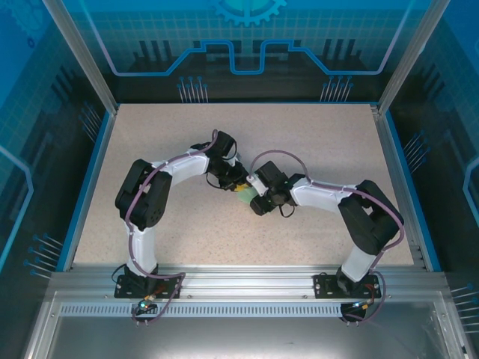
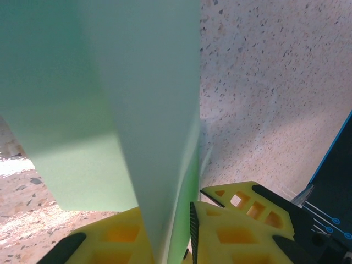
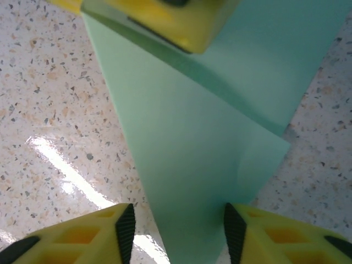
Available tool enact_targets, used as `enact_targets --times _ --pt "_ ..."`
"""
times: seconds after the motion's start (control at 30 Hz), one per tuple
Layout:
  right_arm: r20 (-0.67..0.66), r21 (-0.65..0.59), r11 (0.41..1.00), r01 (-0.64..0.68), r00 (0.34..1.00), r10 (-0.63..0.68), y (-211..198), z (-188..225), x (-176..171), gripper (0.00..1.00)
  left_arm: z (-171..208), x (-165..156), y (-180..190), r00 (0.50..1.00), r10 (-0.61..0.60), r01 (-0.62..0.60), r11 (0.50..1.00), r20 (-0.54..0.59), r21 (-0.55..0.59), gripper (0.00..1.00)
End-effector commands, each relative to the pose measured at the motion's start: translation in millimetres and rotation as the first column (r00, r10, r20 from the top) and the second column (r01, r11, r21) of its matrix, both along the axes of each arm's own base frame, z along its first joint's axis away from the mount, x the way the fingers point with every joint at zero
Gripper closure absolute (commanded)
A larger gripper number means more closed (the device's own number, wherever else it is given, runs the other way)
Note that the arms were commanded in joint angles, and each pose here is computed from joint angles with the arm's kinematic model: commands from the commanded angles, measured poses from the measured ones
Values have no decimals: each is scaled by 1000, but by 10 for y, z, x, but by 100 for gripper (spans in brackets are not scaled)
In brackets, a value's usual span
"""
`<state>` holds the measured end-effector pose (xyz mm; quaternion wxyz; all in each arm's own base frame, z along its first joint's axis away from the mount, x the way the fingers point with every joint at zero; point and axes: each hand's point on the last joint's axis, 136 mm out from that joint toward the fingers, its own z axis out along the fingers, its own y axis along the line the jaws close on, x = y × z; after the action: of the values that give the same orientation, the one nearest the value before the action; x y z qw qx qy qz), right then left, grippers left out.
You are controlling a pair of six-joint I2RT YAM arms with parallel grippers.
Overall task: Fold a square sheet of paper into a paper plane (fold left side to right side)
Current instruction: Fourth fold the wing at the center of the table.
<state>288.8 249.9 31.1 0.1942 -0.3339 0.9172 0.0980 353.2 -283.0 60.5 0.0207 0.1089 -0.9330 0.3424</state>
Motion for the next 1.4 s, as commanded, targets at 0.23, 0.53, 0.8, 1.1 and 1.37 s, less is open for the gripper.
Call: enact_targets --times 0.23,0.53,0.8,1.1,1.37 --pt "13 -11 1000 -28 1000 28 93 -45 28 68 86 72 -5 1000 -13 13 1000 14 0 72" --pt "-19 2 999 -38 999 38 126 -108 -13 80 283 178 233 998 23 -23 1000 50 -4 49" --pt "-41 15 999 -30 999 31 114 -138 -41 82 500 333 500 991 85 -83 996 103 -23 30" --pt "-95 143 990 13 995 0 110 -48 -21 85 342 178 623 991 111 -108 993 70 -45 31" --pt "-155 253 965 71 987 -32 81 64 64 85 85 -19 388 998 58 -57 997 14 -54 45"
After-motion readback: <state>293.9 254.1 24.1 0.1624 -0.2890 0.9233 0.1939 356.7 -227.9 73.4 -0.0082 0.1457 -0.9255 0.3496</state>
